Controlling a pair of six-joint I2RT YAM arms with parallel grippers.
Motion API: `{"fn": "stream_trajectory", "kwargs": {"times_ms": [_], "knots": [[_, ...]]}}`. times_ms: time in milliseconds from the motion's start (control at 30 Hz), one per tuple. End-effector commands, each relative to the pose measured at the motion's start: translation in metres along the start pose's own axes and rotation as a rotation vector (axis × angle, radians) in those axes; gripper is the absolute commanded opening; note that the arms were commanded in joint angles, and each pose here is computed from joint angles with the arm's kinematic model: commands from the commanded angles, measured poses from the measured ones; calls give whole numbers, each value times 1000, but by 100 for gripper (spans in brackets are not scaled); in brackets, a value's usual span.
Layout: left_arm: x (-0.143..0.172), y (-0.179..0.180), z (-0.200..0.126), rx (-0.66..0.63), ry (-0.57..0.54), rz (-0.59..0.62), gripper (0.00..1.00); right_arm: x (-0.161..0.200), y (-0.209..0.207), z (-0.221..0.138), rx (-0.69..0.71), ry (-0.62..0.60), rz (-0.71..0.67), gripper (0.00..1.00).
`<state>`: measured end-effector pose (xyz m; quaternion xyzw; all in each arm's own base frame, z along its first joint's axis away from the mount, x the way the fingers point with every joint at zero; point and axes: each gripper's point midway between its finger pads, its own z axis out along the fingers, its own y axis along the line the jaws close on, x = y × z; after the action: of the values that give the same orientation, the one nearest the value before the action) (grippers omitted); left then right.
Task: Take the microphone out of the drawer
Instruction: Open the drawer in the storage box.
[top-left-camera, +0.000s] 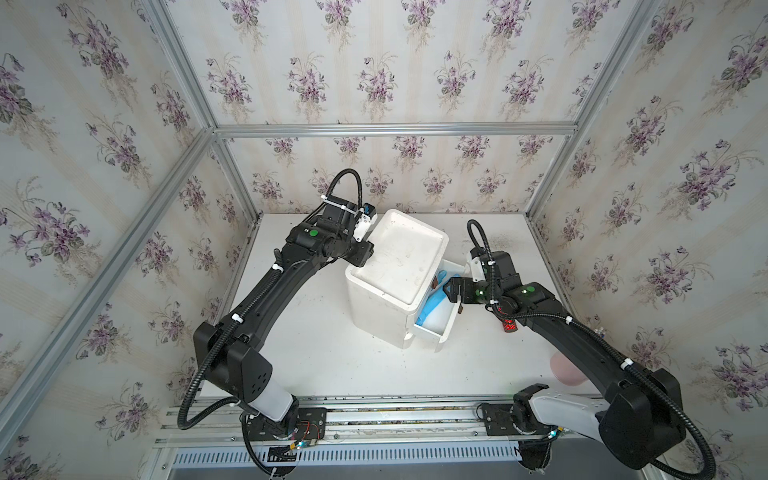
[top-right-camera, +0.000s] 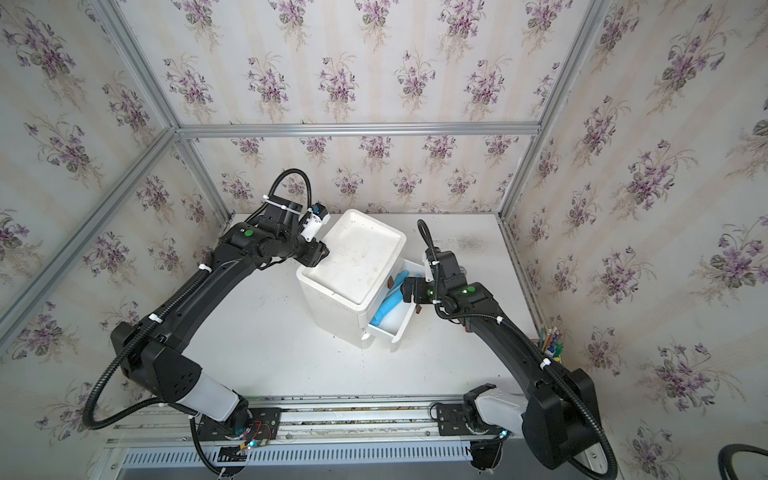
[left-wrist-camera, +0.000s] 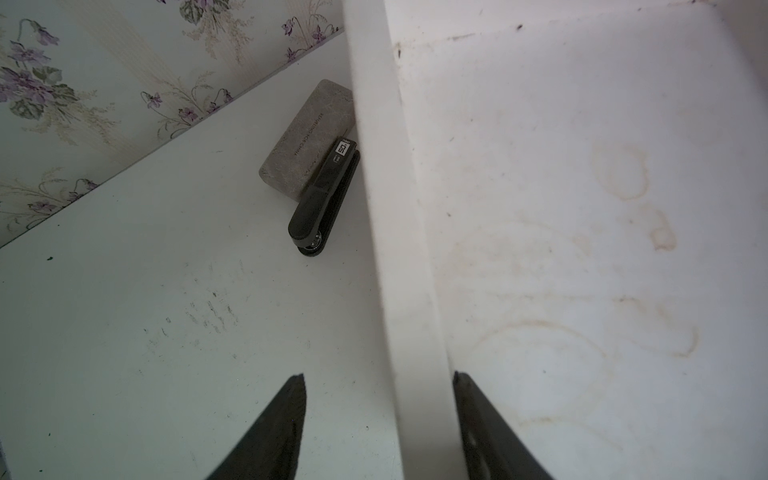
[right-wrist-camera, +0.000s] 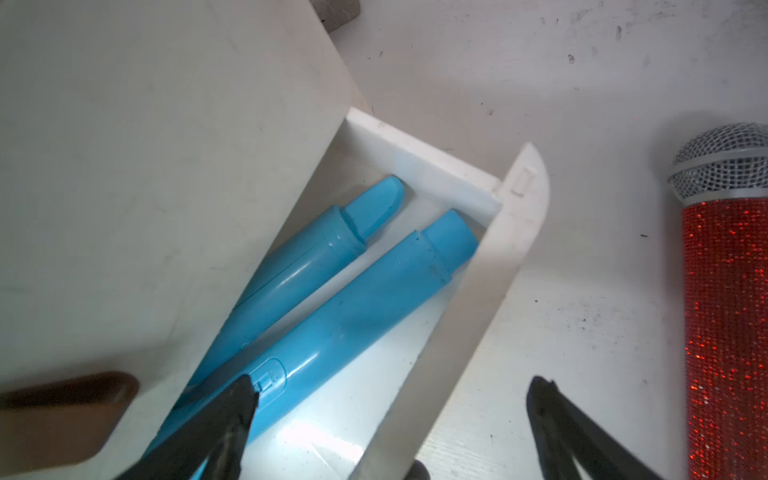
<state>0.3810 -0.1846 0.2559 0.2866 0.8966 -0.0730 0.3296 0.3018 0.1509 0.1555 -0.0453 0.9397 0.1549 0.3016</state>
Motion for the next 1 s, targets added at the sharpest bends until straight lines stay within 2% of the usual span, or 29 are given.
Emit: {"fn": "stream_trajectory", "kwargs": {"times_ms": [0,100,200,300,500,600,800,967], "knots": [[43,0,2,-6,178,6,58,20,-26,2,181,86,-42,100],[43,1,2,-9,176,8,58,36,-40,6,247,146,-46,100],[43,2,1,-14,175,7,58,38,-39,7,243,160,-35,100],[43,2,0,-19,173,10,58,35,-48,0,304,154,-21,100],[43,5,0,-24,174,6,58,42,-84,-24,562,258,-27,100],[42,5,-2,-21,169,1,58,45,-80,-21,528,271,-32,100],[43,8,-3,-31,166,-1,58,45,-83,-29,562,285,-19,100],[42,9,-3,-32,166,-5,58,46,-71,-33,487,269,0,100]]}}
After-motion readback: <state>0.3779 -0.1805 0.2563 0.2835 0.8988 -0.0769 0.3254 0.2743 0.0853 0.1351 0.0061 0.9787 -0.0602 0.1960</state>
